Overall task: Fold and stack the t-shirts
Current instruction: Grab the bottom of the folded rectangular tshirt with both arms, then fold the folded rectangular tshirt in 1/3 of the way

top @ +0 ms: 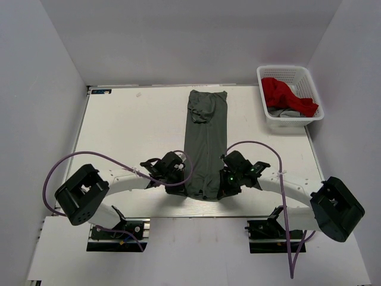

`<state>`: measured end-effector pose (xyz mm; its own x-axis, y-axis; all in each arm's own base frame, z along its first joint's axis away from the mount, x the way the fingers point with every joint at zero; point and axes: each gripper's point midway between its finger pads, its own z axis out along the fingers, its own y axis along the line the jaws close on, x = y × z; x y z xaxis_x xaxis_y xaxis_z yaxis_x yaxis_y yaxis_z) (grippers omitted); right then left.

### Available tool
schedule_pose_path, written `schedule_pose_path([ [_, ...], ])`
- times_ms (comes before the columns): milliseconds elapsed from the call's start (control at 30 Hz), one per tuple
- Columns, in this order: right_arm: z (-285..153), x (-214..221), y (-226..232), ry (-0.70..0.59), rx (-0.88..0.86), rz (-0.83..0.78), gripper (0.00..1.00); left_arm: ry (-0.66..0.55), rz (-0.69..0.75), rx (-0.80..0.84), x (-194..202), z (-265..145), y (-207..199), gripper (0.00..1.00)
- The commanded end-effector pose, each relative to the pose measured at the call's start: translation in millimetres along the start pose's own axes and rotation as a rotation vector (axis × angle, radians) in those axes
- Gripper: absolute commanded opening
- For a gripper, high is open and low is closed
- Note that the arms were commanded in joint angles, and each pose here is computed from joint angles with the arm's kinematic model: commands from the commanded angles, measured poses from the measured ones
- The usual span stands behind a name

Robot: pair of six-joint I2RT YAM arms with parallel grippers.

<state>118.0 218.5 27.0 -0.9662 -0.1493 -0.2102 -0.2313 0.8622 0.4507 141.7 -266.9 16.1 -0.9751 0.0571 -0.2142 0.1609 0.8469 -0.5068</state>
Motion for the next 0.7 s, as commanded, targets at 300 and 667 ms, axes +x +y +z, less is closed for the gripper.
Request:
schedule_pose_path([
  [300, -43, -94, -8, -0.208, 0.220, 0.017, 0.00, -0.290, 0.068, -0.066, -100, -43, -42, 0.00],
  [667, -72, -224, -21, -0.433, 0.357, 0.080, 0.00, -0.466, 0.017, -0.285, -234, -48, -42, 0.00],
])
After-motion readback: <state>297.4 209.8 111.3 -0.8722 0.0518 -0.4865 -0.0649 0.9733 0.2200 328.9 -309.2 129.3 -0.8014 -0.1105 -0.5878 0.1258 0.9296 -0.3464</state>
